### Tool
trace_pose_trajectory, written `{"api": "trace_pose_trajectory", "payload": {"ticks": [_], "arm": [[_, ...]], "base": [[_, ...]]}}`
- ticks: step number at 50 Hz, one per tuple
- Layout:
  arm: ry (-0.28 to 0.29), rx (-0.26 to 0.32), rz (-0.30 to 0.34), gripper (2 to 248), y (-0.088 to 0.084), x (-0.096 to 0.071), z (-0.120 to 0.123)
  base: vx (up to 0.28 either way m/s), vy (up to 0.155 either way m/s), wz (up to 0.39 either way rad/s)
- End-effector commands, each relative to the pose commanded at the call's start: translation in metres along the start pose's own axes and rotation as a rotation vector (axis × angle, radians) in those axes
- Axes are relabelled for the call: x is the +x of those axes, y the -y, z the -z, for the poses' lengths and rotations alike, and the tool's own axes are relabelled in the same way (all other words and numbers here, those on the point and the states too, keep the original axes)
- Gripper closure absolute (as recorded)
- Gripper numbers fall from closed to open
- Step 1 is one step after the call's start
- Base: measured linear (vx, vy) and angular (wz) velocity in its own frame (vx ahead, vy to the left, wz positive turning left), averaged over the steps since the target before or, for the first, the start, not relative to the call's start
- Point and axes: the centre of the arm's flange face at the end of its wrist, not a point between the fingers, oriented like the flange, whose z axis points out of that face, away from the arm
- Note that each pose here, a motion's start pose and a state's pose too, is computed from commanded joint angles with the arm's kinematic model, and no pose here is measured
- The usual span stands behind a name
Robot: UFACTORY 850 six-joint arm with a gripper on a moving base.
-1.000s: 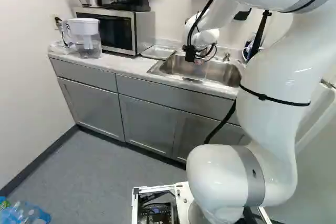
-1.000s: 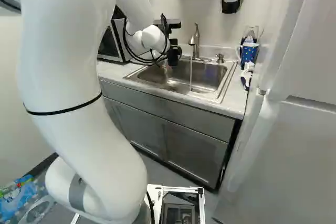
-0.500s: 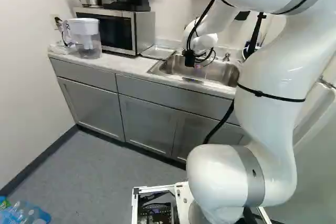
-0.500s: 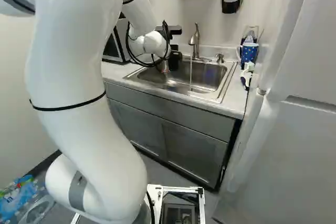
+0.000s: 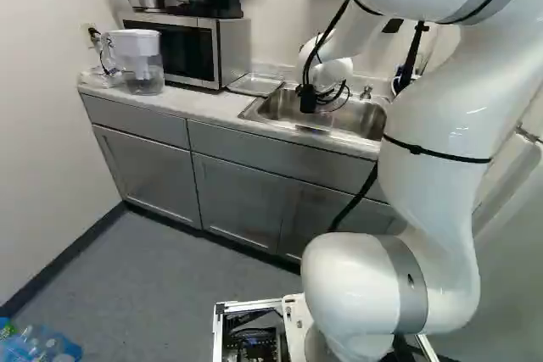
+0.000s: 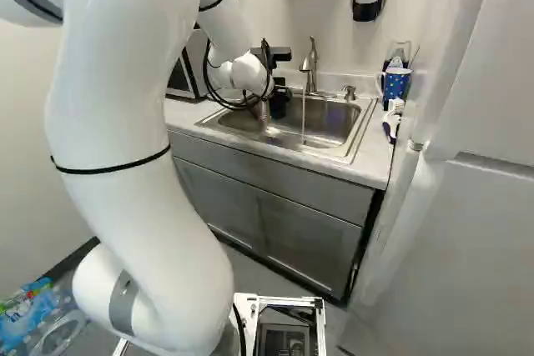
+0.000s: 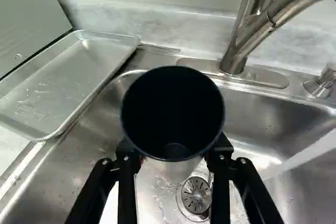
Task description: Rinse the cup and place it in the tray
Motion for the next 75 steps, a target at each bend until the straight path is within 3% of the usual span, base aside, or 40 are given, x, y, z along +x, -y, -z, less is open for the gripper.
{"api": "trace_pose_trajectory", "payload": {"ticks": [29, 75], "arm": [[0.009, -0.052, -0.033, 124, -0.033, -0.015, 0.027], [0.010, -0.136, -0.086, 124, -0.085, -0.021, 0.036]], "base": [[0.000, 0.000, 0.000], [0.000, 0.000, 0.000]]}}
